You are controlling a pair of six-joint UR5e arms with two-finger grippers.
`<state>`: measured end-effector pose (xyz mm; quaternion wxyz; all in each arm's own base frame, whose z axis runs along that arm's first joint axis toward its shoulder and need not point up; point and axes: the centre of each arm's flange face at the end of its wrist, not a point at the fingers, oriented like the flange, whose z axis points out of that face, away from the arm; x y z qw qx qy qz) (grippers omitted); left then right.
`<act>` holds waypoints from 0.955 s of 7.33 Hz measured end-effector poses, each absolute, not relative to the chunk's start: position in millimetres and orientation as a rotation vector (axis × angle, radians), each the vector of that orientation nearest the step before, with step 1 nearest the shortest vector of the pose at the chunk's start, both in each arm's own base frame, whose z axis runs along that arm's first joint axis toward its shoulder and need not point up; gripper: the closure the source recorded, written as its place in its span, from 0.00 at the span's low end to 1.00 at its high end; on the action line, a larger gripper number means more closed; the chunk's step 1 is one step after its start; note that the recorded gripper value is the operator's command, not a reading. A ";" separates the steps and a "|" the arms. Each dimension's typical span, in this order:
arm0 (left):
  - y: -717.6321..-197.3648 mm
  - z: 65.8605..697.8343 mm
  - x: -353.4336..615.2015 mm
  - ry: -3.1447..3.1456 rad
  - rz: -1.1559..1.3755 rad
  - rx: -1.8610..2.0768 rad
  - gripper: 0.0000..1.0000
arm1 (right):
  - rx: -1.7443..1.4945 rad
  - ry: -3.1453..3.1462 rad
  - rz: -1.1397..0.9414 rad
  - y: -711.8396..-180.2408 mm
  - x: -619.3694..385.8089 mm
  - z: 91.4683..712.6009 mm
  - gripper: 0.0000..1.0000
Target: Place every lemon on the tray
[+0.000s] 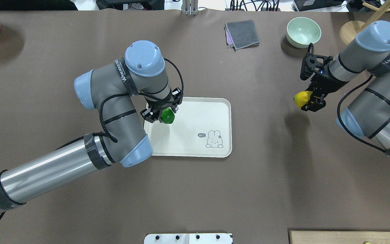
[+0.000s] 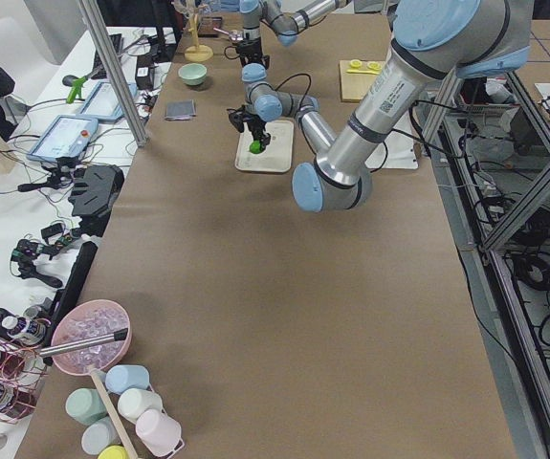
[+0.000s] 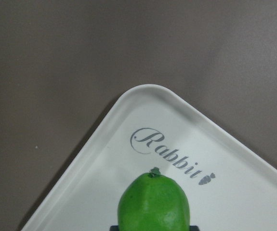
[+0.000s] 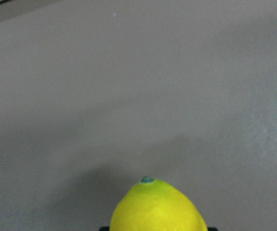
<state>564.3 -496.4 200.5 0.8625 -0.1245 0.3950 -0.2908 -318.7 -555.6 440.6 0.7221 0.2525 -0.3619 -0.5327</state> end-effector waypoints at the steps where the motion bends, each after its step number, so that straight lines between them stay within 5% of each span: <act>1: -491.2 199.2 569.1 0.828 -0.636 -0.264 0.02 | 0.602 -0.797 -1.186 -568.6 -327.3 411.7 0.97; 4: -475.5 208.3 543.3 0.824 -0.504 -0.219 0.02 | 0.603 -0.828 -1.116 -590.2 -350.7 367.3 0.97; 7: -486.4 265.1 431.4 0.779 -0.231 -0.133 0.02 | 0.380 -0.949 -0.756 -574.7 -389.9 342.5 0.95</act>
